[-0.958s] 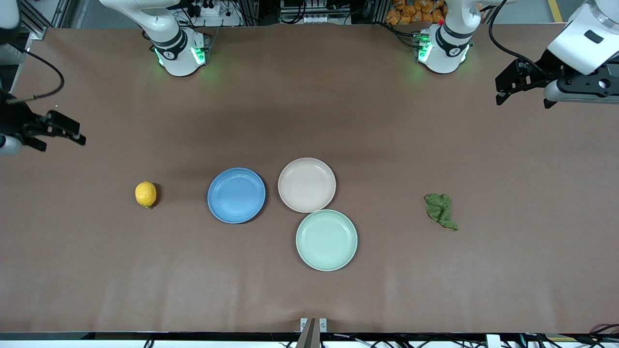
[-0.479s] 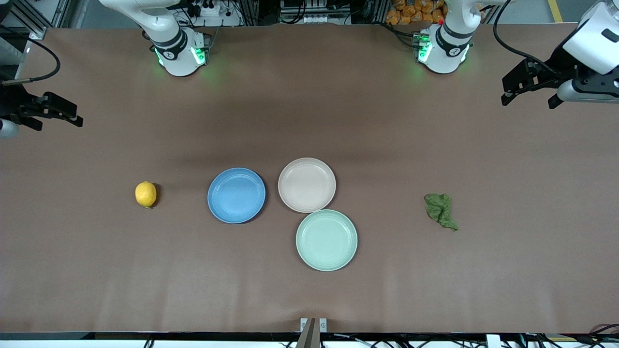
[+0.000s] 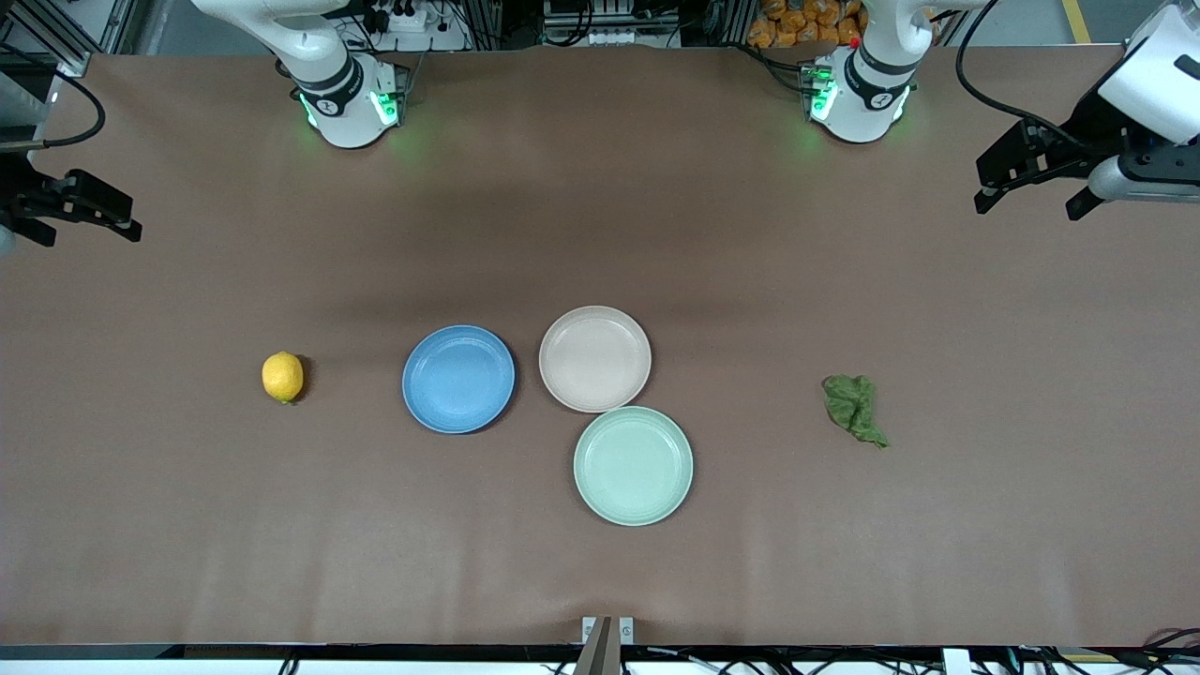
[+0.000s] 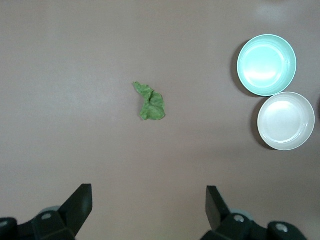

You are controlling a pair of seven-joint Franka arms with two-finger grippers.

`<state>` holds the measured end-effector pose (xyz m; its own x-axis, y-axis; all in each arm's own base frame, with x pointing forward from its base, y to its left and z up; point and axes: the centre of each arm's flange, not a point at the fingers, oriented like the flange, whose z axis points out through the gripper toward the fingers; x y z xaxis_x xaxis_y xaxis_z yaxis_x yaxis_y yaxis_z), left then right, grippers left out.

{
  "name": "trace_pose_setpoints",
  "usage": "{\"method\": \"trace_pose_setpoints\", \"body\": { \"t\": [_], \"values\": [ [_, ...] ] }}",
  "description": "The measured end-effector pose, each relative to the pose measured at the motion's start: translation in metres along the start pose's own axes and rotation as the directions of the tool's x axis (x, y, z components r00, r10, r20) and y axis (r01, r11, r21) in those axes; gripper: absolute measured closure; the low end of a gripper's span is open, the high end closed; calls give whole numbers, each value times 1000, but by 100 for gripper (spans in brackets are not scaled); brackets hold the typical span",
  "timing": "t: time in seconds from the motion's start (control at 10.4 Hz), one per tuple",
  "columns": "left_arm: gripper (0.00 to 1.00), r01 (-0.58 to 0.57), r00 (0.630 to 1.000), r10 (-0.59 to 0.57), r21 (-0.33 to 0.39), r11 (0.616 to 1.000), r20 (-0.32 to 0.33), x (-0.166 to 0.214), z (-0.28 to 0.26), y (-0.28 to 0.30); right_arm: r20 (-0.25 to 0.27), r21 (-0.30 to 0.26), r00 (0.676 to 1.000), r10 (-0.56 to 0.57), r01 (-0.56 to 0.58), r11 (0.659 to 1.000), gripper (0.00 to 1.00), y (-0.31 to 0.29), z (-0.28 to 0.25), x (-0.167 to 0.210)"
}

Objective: Pick lemon and lettuce from blue and beige plates

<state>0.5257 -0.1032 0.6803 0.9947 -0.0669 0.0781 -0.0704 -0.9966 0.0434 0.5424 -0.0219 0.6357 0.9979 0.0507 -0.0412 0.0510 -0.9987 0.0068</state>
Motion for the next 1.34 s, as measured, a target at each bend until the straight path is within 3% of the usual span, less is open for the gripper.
{"method": "trace_pose_setpoints", "body": {
  "t": [0.48,1.34],
  "values": [
    [0,0,1000,0,1,1000,11,2,6,0,21,-17,1000,-15,15,1000,0,-8,14,23],
    [0,-1,1000,1,6,1000,21,4,12,0,16,-6,1000,12,-12,1000,0,3,0,20]
  ]
}}
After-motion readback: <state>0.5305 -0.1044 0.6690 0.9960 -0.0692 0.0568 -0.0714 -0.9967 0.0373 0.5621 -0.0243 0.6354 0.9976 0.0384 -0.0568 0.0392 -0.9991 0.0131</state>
